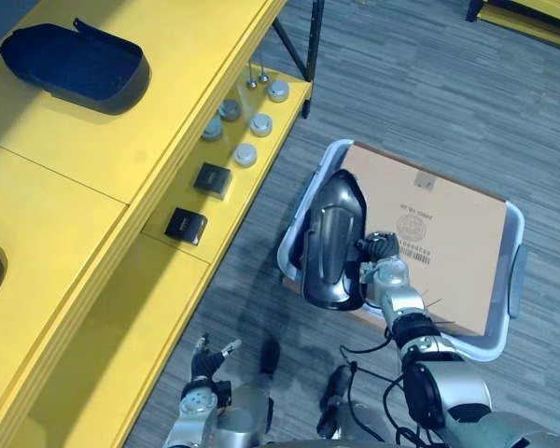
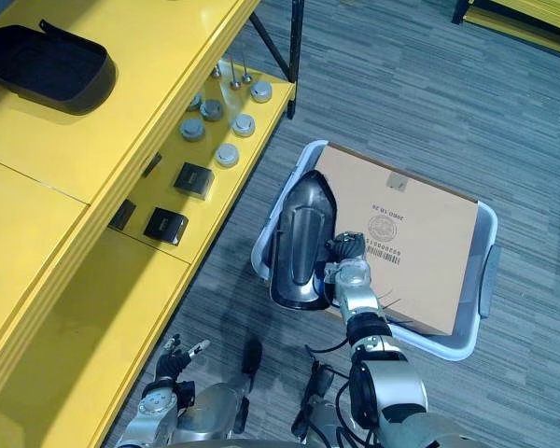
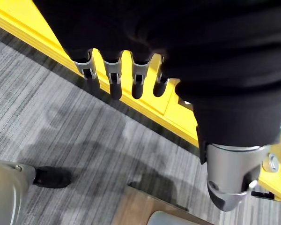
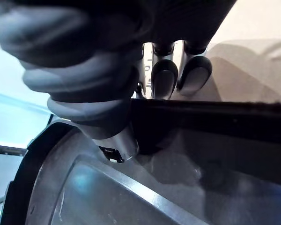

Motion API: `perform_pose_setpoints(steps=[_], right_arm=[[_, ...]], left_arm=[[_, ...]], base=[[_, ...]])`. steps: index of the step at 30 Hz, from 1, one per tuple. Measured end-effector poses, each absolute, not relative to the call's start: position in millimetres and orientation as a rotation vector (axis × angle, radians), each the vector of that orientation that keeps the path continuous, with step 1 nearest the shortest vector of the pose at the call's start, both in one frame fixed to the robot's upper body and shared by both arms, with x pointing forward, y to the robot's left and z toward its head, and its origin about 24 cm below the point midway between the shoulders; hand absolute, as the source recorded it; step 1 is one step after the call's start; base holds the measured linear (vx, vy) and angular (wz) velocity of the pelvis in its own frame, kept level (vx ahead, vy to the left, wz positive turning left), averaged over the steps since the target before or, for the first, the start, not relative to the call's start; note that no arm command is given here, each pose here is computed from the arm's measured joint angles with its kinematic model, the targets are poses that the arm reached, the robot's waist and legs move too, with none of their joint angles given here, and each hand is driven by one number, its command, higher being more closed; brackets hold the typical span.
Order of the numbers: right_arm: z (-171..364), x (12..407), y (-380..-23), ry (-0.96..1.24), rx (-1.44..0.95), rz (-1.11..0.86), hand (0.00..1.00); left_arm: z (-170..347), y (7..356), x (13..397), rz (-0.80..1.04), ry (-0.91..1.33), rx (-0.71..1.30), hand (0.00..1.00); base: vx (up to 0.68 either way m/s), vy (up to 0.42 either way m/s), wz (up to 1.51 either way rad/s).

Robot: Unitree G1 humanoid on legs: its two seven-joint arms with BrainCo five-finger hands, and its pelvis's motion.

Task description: Walk over and take plastic housings, then place them on the shelf

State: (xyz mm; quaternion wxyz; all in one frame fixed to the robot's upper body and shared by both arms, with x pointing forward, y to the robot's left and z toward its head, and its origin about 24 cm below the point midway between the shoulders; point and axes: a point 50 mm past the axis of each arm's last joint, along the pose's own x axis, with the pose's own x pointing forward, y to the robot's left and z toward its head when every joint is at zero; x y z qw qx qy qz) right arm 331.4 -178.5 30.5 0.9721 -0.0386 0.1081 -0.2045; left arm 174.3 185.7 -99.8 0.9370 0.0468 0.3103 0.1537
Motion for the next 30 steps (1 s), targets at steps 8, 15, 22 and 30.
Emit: perform_pose_setpoints(steps=[8,15,22,30], right_arm=[[47.2,298.7,-200.3,0.067,-0.057,-0.548,1.0],[85.1,290.1,-190.5,-0.141,-0.017,-0.556,1.0],[115.6,286.4,-157.6,-0.309,0.026,-0.429,1.0],[131.3,282.5,-129.9,-0.385,0.087,-0.291,1.0]], left_arm=[[-47.4,164.9,199.7,0.245,0.362,0.05,0.0],[24.0,137.4,224.6,0.193,0.026,-0.019,0.0],[84.1,113.0,239.3,0.156,-0.269,0.043,0.0],[96.4,94.8,244.0,0.11,-0.344,0.129,0.0]], base=[[-0.05,-0.015,-0.09],[0.0,-0.006,-0.02],[0.0,-0.005,-0.11],[-0.01,-0.003,-0.07]])
